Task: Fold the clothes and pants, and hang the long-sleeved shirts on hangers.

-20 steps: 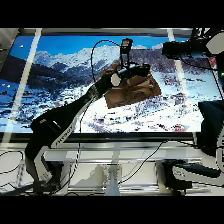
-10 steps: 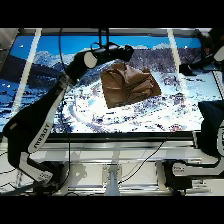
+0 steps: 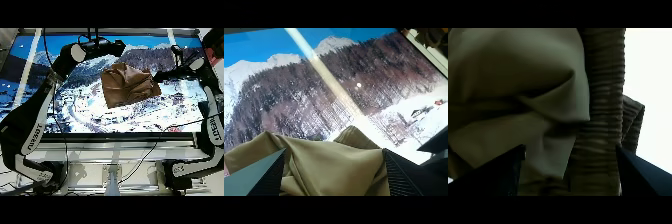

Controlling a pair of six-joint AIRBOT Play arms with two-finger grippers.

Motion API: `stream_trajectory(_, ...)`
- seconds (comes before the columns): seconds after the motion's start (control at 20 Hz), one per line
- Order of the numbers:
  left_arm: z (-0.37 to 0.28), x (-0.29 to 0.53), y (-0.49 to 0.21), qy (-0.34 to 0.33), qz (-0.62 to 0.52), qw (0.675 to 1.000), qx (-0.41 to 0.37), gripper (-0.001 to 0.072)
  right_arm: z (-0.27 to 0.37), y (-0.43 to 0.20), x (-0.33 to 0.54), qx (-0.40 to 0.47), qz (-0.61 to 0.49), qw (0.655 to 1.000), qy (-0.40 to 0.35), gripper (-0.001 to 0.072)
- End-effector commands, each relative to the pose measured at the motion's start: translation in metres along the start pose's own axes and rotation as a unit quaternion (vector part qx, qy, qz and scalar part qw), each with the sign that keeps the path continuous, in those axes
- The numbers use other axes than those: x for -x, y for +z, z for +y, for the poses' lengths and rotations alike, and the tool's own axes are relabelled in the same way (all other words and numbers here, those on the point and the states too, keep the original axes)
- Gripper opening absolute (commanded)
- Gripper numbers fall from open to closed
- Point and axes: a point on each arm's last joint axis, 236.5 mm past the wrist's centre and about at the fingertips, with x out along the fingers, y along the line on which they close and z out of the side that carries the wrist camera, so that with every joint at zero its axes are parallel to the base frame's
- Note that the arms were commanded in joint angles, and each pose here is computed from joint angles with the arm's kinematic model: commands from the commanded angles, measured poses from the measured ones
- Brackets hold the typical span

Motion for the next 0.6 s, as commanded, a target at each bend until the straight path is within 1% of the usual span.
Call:
stream_trajectory(0.0, 0.002, 0.001, 0.000, 0.001, 0.001, 1.000, 0.000, 0.0700, 0.004, 0.010, -0.025, 0.046, 0.019, 0.998, -0.038, 0.0614)
stream_trajectory(0.25, 0.002, 0.001, 0.000, 0.002, 0.001, 1.000, -0.001, 0.0700, 0.018, 0.008, -0.039, 0.084, 0.063, 0.994, -0.033, 0.0616)
stream_trajectory(0.4, 0.003, -0.001, -0.002, 0.002, 0.003, 1.000, 0.000, 0.0700, 0.011, -0.015, -0.038, 0.103, 0.117, 0.987, -0.050, 0.0615)
stream_trajectory(0.55, 0.003, -0.001, -0.002, 0.002, 0.003, 1.000, 0.000, 0.0700, 0.004, -0.017, -0.044, 0.077, 0.119, 0.988, -0.065, 0.0614)
